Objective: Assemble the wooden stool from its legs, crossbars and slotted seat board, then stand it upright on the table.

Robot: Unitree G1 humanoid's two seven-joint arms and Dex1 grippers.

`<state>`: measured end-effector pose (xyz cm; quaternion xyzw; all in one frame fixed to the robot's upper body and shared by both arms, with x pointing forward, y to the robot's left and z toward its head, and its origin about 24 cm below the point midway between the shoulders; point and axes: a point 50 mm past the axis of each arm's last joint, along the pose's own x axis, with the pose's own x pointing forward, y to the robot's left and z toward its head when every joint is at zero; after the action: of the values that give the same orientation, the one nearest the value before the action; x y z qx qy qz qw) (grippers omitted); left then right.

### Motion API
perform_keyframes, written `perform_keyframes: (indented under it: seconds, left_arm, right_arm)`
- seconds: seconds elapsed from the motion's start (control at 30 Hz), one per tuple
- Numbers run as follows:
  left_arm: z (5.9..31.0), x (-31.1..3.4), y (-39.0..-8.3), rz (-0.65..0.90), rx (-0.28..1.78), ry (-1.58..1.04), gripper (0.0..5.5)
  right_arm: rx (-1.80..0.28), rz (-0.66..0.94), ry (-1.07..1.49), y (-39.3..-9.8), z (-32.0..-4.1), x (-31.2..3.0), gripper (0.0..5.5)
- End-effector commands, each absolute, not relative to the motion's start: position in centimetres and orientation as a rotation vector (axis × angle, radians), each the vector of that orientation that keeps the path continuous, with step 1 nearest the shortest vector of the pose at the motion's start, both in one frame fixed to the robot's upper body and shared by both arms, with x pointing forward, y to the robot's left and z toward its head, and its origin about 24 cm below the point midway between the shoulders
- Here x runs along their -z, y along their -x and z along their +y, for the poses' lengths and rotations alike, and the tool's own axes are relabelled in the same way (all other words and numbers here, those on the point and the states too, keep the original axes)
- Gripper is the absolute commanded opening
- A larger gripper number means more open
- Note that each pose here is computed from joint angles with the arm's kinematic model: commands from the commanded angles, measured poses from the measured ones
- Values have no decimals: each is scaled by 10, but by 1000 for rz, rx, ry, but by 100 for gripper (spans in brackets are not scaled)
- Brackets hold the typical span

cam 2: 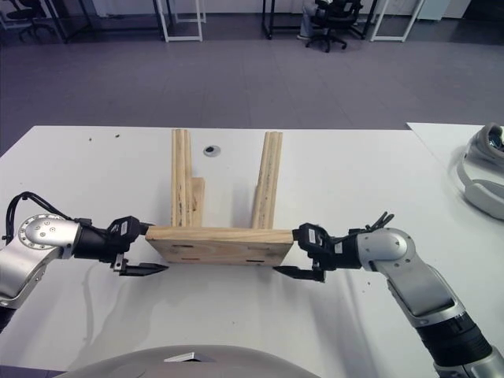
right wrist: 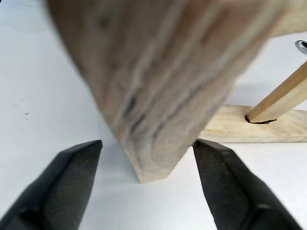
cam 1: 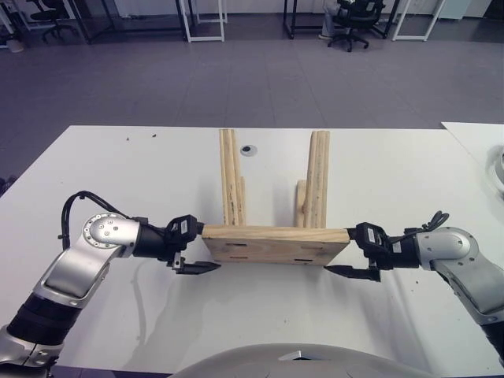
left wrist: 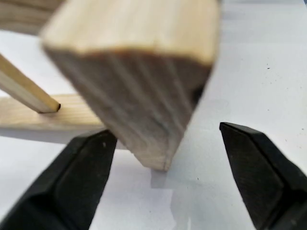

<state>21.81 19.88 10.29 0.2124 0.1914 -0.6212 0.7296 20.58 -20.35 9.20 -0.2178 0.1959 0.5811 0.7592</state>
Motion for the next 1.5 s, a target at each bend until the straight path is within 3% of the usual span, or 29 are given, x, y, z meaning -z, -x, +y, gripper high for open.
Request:
perform_keyframes:
  seconds: [0.03, 0.23, 0.37, 0.47, 0.53, 0.6, 0.73, 0.8, 0.87, 0.97, 1.1, 1.27, 1.37, 1.4, 1.5]
  left_arm:
    - [197, -105, -221, 391, 1391, -497, 313]
    - [201, -93, -219, 420, 1424, -610, 213]
    - [196, -95, -220, 357, 1431, -603, 149]
    - [191, -117, -228, 259, 1432, -498, 137]
    - [188, -161, -234, 166, 1466, -310, 137]
    - [191, -219, -238, 147, 1554, -104, 137]
    - [198, -301, -223, 274, 1703, 113, 137]
    - [198, -334, -226, 315, 1757, 242, 137]
    - [195, -352, -237, 391, 1792, 383, 137]
    - [189, -352, -247, 512, 1865, 587, 135]
    - [204, -298, -260, 684, 1712, 831, 131]
    - [205, -275, -273, 710, 1585, 933, 131]
    - [194, -242, -279, 732, 1437, 938, 131]
    - [193, -233, -280, 745, 1390, 938, 131]
    - [193, -223, -286, 721, 1289, 945, 206]
  right_arm:
    - [-1266, 388, 517, -213, -203, -98, 269]
    - [-1291, 358, 501, -212, -198, -97, 162]
    - [-1309, 330, 485, -212, -193, -100, 151]
    - [-1315, 276, 418, -217, -191, -115, 151]
    - [-1390, 209, 237, -221, -185, -153, 151]
    - [-1604, 203, 18, -218, -183, -215, 151]
    - [-1874, 357, -187, -218, -189, -347, 151]
    - [-1948, 448, -332, -223, -187, -377, 151]
    - [-1966, 513, -496, -237, -183, -386, 151]
    - [-1977, 693, -728, -238, -192, -365, 148]
    - [-1799, 856, -1090, -240, -219, -298, 135]
    - [-1654, 813, -1173, -261, -223, -275, 135]
    - [-1489, 855, -1178, -267, -220, -231, 135]
    - [-1412, 840, -1163, -270, -219, -214, 174]
    - [-1260, 715, -1151, -274, -214, -185, 243]
